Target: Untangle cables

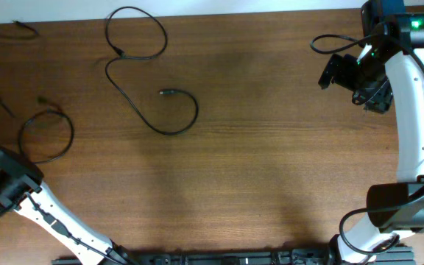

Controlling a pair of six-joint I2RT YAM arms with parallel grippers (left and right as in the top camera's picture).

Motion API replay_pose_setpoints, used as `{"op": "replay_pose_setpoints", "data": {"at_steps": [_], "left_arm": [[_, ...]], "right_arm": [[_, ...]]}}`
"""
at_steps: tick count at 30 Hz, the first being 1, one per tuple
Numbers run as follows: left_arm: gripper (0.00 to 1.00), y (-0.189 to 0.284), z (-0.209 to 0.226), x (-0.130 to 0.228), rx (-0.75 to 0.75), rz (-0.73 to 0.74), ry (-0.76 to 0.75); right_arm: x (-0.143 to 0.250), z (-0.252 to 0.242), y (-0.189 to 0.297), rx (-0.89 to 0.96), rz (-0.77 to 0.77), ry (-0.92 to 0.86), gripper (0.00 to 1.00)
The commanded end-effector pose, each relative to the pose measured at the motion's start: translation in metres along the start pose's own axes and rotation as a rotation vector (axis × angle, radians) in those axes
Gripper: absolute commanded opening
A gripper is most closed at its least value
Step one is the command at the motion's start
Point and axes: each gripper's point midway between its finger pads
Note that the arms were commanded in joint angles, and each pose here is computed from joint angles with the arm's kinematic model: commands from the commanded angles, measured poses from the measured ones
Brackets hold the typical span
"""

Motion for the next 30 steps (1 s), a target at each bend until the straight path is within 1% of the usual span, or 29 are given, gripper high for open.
{"op": "replay_pose_setpoints", "data": {"at_steps": [1, 4, 5, 7, 9, 12, 14, 15, 17, 19, 20, 22, 23, 25, 26, 28, 30], "left_arm": [[0.00, 0.027, -0.036, 0.004, 0.186, 0.022, 0.103], [0.00, 0.035, -0.064, 0.003, 0.348, 0.063, 0.185], [0.00, 0.036, -0.068, 0.000, 0.368, 0.059, 0.194], [0.00, 0.037, -0.075, -0.011, 0.394, 0.014, 0.165], [0.00, 0.028, -0.057, -0.021, 0.258, -0.067, 0.167], [0.00, 0.012, -0.041, -0.026, 0.094, -0.139, 0.162], [0.00, 0.001, -0.021, -0.031, -0.051, -0.197, 0.162], [0.00, -0.006, -0.014, -0.031, -0.092, -0.206, 0.163], [0.00, -0.026, -0.006, -0.031, -0.101, -0.200, 0.165], [0.00, -0.044, -0.002, -0.032, -0.091, -0.201, 0.163], [0.00, -0.052, -0.008, -0.032, -0.047, -0.191, 0.142], [0.01, -0.062, -0.038, -0.027, 0.132, -0.139, 0.040], [0.19, -0.067, -0.054, -0.020, 0.231, -0.103, 0.009], [0.30, -0.071, -0.054, -0.015, 0.224, -0.089, -0.003], [0.42, -0.072, -0.052, -0.013, 0.215, -0.082, -0.024], [0.58, -0.072, -0.042, -0.009, 0.175, -0.067, -0.037], [0.60, -0.067, -0.029, -0.009, 0.118, -0.067, -0.016]], "right_arm": [[-0.001, -0.001, 0.005, -0.002, -0.018, -0.003, 0.98], [-0.001, -0.001, 0.005, -0.002, -0.019, -0.003, 0.98], [-0.001, -0.001, 0.005, -0.002, -0.018, -0.003, 0.99], [-0.001, -0.001, 0.005, -0.002, -0.019, -0.003, 0.98], [-0.001, -0.001, 0.005, -0.002, -0.018, -0.003, 0.98], [-0.001, -0.001, 0.005, -0.002, -0.019, -0.003, 0.98], [-0.001, -0.001, 0.005, -0.002, -0.018, -0.003, 0.98], [-0.001, -0.001, 0.005, -0.002, -0.019, -0.003, 0.98], [-0.001, -0.001, 0.005, -0.002, -0.019, -0.003, 0.98], [-0.001, -0.001, 0.005, -0.002, -0.018, -0.003, 0.98], [-0.001, -0.001, 0.005, -0.002, -0.018, -0.003, 0.99], [-0.001, -0.001, 0.005, -0.002, -0.019, -0.003, 0.98], [-0.001, -0.001, 0.005, -0.002, -0.018, -0.003, 0.98], [-0.001, -0.001, 0.005, -0.002, -0.018, -0.003, 0.98], [-0.001, -0.001, 0.005, -0.002, -0.019, -0.003, 0.98], [-0.001, -0.001, 0.005, -0.002, -0.018, -0.003, 0.98], [-0.001, -0.001, 0.005, -0.002, -0.018, -0.003, 0.98]]}}
Point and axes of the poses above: each gripper's point midway between its finger pads, its own y axis back along the fingers, its own z axis along the line the jaws close on, x = y × z, and after that the axes turned 7 degrees about y, right-handed
